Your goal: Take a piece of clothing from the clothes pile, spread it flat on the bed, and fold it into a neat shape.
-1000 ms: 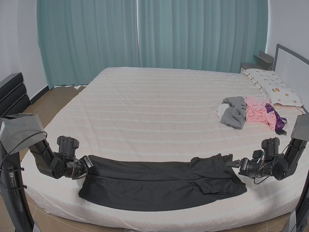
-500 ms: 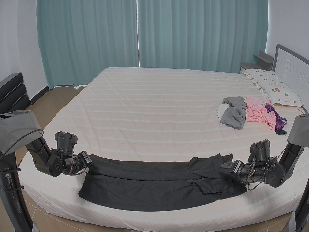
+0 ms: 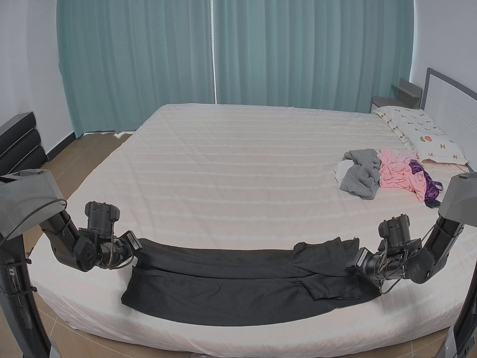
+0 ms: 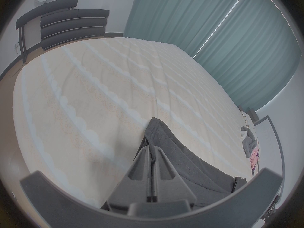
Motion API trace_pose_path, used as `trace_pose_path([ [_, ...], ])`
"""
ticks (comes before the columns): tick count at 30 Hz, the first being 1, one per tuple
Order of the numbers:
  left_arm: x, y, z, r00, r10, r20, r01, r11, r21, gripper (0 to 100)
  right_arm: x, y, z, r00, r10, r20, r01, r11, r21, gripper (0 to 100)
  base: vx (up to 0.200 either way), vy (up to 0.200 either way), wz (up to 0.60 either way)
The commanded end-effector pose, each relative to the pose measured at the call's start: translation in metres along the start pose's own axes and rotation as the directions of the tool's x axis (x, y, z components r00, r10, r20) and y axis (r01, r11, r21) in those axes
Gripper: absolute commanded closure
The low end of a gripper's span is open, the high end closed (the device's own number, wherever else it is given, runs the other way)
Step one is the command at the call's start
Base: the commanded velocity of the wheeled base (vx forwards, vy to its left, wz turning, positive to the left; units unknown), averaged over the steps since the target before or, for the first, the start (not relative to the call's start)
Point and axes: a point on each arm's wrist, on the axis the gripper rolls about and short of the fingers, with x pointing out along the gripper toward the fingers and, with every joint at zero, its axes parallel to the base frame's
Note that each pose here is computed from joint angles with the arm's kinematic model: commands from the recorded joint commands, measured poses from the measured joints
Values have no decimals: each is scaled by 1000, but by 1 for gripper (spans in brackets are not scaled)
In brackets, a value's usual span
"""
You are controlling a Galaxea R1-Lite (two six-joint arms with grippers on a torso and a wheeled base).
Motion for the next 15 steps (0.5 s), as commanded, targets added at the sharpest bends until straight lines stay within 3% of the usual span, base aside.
trace_pose_path([
  [1, -1, 0, 1, 1000, -2, 3, 2, 1000, -1, 100, 5, -1, 2, 1000, -18, -11, 18, 1000, 7, 100, 0, 0, 0],
  [8, -6, -2, 3, 1000, -11, 14, 11, 1000, 1, 100, 1, 2, 6, 1000, -8, 3, 8, 1000, 10, 100, 0, 0, 0],
  [15, -17, -9, 13, 997, -47, 54, 48, 999, -3, 100, -7, 9, 34, 994, 38, 98, -42, 998, 44, 100, 0, 0, 0],
])
